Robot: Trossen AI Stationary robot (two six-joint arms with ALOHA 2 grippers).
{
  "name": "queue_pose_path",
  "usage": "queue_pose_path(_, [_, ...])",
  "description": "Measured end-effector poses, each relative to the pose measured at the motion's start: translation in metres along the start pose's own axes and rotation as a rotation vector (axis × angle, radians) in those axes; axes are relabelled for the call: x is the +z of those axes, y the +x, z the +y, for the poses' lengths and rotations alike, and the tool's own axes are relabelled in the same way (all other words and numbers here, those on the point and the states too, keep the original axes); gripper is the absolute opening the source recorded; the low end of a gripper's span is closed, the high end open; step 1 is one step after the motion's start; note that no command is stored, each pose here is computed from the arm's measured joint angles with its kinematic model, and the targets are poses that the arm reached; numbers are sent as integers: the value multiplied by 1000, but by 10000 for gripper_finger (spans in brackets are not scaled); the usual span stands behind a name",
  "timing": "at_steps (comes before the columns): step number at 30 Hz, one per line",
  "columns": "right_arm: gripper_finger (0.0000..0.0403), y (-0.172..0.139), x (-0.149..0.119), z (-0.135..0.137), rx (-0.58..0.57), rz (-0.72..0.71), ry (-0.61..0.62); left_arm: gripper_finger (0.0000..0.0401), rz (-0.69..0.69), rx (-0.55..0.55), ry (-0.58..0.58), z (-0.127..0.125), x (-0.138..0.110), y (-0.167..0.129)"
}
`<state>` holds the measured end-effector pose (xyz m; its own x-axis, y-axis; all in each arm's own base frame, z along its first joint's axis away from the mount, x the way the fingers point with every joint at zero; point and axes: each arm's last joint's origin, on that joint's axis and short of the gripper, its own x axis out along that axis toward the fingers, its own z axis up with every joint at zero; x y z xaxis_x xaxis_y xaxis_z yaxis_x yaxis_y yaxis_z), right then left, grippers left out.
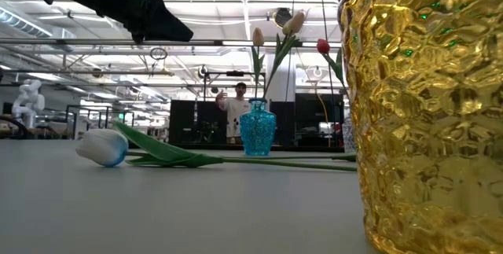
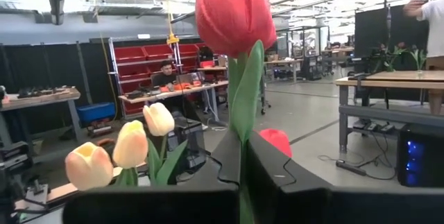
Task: Sort flowers into vase by color
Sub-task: Put the red flower into the transparent vase
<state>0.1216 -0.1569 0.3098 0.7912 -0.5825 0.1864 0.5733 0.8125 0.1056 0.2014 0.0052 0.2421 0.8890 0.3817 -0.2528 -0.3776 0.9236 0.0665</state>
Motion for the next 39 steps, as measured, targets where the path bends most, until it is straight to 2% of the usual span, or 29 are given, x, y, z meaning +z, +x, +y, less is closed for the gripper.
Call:
queue_pose_path(16, [0, 4, -4, -1, -22, 11, -45, 107, 0, 0, -2, 0, 0, 0])
queue_pose_path(39, [0, 15, -21, -6, -5, 98, -2, 107, 1, -5, -24, 0, 0, 0])
